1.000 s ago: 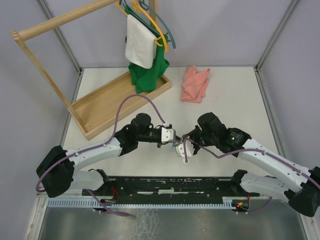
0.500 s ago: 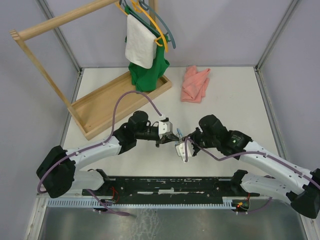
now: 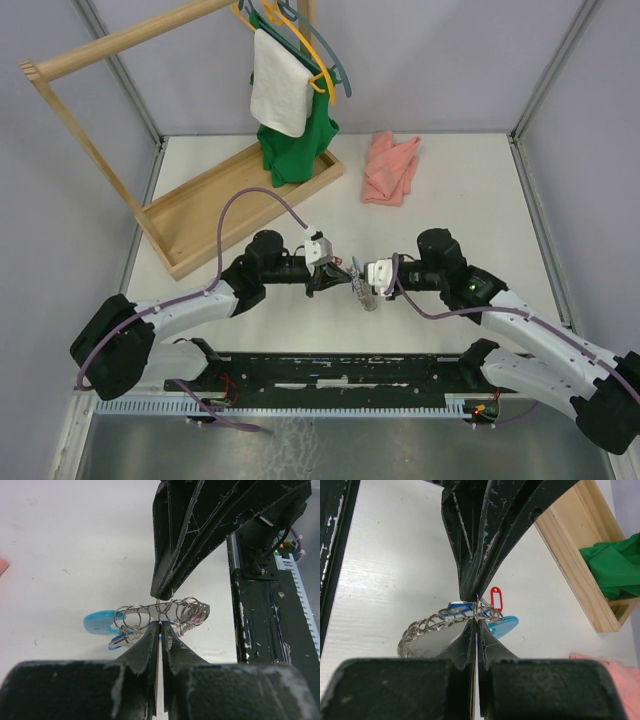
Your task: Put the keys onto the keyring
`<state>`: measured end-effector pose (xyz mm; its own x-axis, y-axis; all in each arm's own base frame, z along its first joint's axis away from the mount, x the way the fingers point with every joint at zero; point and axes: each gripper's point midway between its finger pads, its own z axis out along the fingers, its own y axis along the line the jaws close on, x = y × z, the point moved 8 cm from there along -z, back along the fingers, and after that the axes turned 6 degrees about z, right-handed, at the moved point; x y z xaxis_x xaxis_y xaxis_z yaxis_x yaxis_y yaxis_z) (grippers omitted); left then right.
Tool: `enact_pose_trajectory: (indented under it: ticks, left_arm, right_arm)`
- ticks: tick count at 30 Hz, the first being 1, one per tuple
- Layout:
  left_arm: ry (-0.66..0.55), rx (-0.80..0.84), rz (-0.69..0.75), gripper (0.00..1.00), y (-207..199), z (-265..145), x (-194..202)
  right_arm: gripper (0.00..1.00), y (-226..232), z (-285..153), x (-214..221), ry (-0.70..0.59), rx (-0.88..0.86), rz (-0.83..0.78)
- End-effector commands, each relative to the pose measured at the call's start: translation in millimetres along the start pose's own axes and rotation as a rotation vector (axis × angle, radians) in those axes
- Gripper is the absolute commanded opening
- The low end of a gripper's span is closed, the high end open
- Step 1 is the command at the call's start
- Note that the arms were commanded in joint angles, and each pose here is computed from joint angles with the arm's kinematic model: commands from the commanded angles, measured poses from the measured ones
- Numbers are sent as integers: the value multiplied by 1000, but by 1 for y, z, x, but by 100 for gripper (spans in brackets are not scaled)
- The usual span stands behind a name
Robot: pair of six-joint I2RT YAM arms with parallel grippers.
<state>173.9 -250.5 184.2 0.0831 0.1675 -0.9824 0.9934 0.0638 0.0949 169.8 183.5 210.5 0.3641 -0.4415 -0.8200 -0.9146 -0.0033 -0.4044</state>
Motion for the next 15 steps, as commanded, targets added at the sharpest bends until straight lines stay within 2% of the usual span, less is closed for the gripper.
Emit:
enact_pose_trajectory:
  ticks: [1, 7, 15]
  left_arm:
    - [-71, -24, -59, 9, 2, 4, -3]
    - [-99, -16, -97, 10, 2, 10, 3]
    - [-153, -54, -137, 25, 1, 12, 15]
  right_arm:
    - [1, -15, 2, -29, -234, 85, 22]
    - [1, -14, 8, -29, -327, 112, 87]
    - [1, -15, 10, -24, -358, 145, 114]
